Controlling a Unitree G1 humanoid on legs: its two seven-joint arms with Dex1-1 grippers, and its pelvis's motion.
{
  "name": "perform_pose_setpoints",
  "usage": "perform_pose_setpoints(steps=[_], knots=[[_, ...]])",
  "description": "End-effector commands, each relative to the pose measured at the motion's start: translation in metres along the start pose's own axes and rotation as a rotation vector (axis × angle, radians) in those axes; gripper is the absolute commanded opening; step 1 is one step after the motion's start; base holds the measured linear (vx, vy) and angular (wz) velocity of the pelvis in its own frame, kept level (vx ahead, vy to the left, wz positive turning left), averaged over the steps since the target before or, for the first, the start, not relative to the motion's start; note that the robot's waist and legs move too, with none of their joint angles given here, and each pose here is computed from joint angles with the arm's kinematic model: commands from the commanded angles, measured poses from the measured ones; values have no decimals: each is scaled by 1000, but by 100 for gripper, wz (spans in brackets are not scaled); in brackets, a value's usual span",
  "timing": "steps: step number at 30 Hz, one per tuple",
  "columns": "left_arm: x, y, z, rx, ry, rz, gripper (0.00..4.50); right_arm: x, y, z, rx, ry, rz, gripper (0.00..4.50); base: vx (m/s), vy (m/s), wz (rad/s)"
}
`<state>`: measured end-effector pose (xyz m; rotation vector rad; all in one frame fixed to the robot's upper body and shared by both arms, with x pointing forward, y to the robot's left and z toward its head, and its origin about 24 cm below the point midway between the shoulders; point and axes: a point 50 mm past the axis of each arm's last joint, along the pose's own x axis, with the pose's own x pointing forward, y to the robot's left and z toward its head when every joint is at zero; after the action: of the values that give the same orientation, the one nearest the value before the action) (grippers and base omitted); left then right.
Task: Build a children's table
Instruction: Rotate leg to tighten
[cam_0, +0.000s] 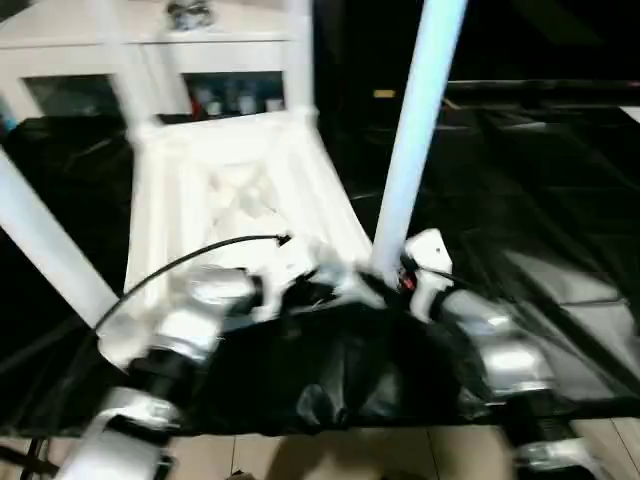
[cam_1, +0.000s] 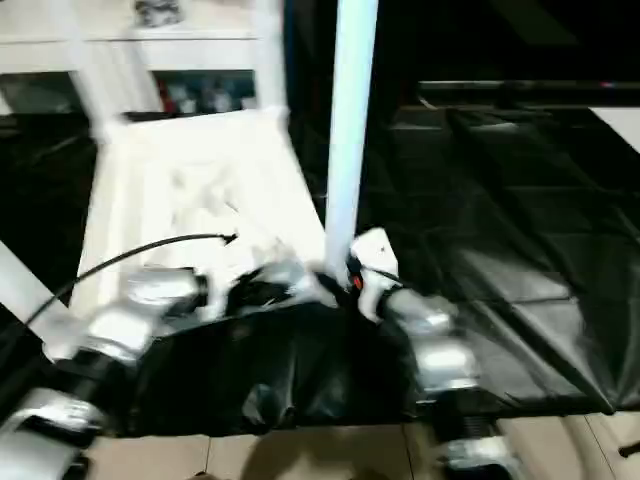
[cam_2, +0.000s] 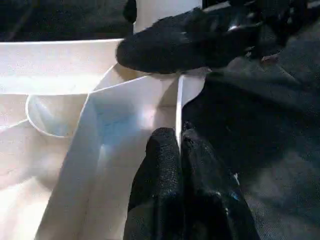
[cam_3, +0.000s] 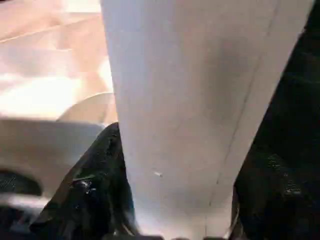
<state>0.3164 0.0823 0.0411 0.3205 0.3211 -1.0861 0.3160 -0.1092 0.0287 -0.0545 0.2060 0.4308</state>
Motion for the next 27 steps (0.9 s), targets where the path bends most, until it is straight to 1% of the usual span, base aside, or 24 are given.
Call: perform_pose_setpoints(steps=[1,4,5,6,7,8,9,10,11,12,13,14,15,16,17,18,19,21,22,23,25,27], knots=[[23,-21,23,24,-91,-59,0,11,48,-6,-2,37,156,263,0,0,0],[23,-22,23,41,-88,-73,0,11,48,-2,-8,7,165,263,0,0,0],[23,-23,23,43,-88,-72,0,10,48,-2,-4,4,163,298,0,0,0],[21,-22,23,47,-87,-74,0,9,46,0,16,-9,164,318,0,0,0],[18,-19,21,58,-86,-78,0,7,39,2,38,-25,168,332,0,0,0],[17,-19,21,62,-86,-81,0,6,38,3,40,-29,169,342,0,0,0],[15,-19,21,66,-87,-88,0,5,35,4,38,-34,170,342,0,0,0],[13,-18,20,66,-85,-94,0,4,33,4,30,-36,185,354,0,0,0],[8,-17,19,76,-87,-119,0,0,28,5,-1,-35,233,367,0,0,0],[8,-17,18,77,-87,-120,0,0,28,5,-2,-35,234,376,0,0,0],[6,-17,18,84,-90,-132,0,-2,26,5,-14,-33,255,376,0,0,0],[1,-15,14,89,-72,-151,0,-6,20,4,-47,-26,316,376,0,0,0],[1,-14,14,90,-72,-153,0,-7,19,4,-49,-25,321,376,0,0,0],[-2,-14,12,94,-67,-172,0,-10,15,4,-59,-18,358,376,0,0,0],[-10,-10,9,106,-55,-196,0,-17,6,6,-96,-8,454,376,0,0,0],[-10,-10,9,106,-55,-196,0,-17,6,6,-96,-8,454,376,0,0,0],[-14,-8,7,113,-54,-208,0,-20,2,7,-119,0,502,376,0,0,0],[-16,-8,7,115,-51,-217,0,-22,0,7,-130,4,531,376,0,0,0],[-19,-7,5,117,-48,-234,0,-25,-2,8,-145,11,572,376,0,0,0],[-25,-7,3,119,-46,-277,0,-30,-6,10,-172,27,658,376,0,0,0],[-30,-6,1,116,-46,-299,0,-34,-8,11,-197,42,720,376,0,0,0],[-34,-2,0,101,-42,-306,0,-38,-9,12,-202,65,802,376,0,0,0]])
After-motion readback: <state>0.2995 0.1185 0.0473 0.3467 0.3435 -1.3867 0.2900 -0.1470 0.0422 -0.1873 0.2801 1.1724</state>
